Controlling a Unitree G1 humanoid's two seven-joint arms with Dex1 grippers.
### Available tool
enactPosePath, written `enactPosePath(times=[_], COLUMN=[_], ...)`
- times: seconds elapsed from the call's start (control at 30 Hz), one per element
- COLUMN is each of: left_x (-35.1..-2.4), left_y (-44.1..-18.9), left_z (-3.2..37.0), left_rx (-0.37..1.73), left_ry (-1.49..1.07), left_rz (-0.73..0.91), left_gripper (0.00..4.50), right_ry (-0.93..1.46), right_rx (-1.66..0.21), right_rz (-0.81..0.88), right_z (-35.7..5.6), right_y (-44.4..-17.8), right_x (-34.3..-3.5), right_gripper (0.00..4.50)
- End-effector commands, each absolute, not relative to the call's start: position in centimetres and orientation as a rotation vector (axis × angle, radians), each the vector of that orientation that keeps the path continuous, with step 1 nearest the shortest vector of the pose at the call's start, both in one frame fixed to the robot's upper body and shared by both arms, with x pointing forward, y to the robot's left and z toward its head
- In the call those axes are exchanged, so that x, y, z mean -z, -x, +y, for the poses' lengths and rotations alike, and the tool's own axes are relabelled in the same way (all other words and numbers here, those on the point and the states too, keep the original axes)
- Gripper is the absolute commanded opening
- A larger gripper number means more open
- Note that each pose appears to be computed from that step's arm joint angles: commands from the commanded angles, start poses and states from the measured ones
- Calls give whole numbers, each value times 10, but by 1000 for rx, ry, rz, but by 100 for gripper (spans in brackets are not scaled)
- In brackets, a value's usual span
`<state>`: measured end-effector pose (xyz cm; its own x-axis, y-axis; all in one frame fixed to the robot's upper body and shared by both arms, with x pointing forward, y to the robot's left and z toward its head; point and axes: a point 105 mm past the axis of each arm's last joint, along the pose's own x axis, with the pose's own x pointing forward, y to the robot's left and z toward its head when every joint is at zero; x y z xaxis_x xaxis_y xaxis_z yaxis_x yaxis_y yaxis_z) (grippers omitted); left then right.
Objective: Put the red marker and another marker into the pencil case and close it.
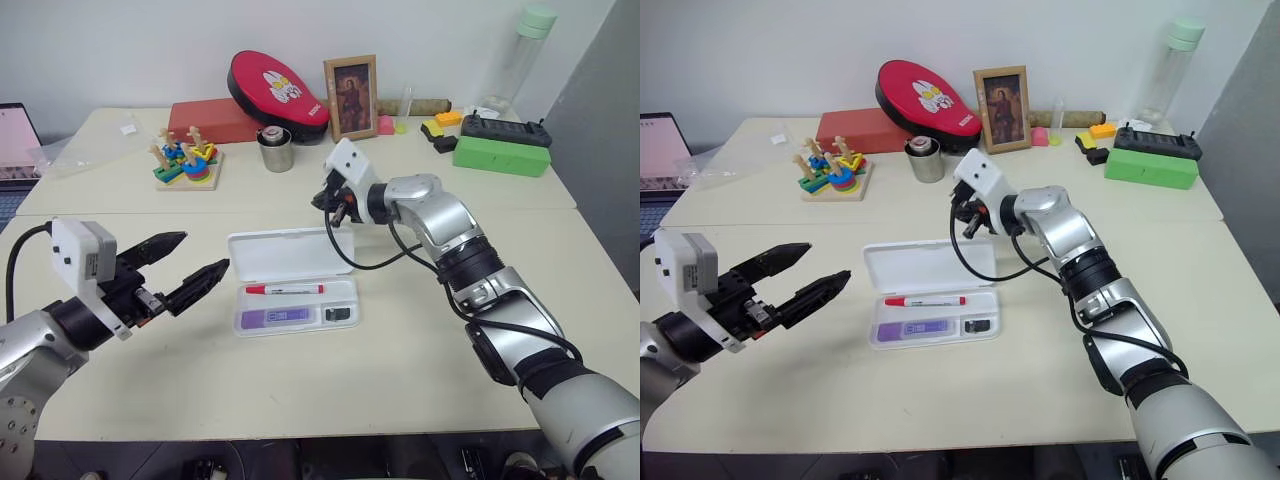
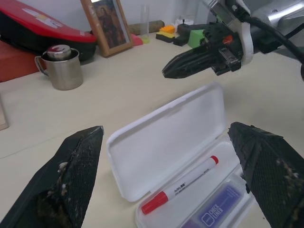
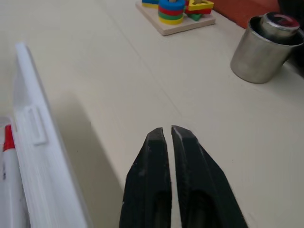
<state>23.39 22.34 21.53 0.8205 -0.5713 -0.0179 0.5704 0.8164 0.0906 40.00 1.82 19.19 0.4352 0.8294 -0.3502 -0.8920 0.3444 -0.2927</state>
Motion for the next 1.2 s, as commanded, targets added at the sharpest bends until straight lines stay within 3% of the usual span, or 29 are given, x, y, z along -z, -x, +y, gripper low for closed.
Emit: enactPosePath(times=[0.03,0.4,0.5,0.83,0.97,1.13,1.2], left_x=[-224,-218,-212,-211,-210,-208,-208], left_y=[-227,-222,-217,-219,-220,-226,-229], left_z=[218,205,200,193,193,193,193], left_rx=[625,741,809,928,942,944,945], left_ry=[-117,-134,-132,-168,-170,-169,-170], left_rz=[-37,44,90,156,169,174,171], left_gripper=[450,450,450,450,450,450,450], right_ry=[549,698,761,936,841,481,399], right_rx=[-1276,-1569,-1629,-1529,-1512,-1477,-1467], right_rz=[96,29,62,285,270,85,56], right_z=[30,25,22,11,10,0,-12], right_y=[-376,-314,-298,-300,-301,-308,-309], right_x=[-199,-182,-165,-88,-97,-159,-176], right_gripper=[3,3,3,3,3,3,38])
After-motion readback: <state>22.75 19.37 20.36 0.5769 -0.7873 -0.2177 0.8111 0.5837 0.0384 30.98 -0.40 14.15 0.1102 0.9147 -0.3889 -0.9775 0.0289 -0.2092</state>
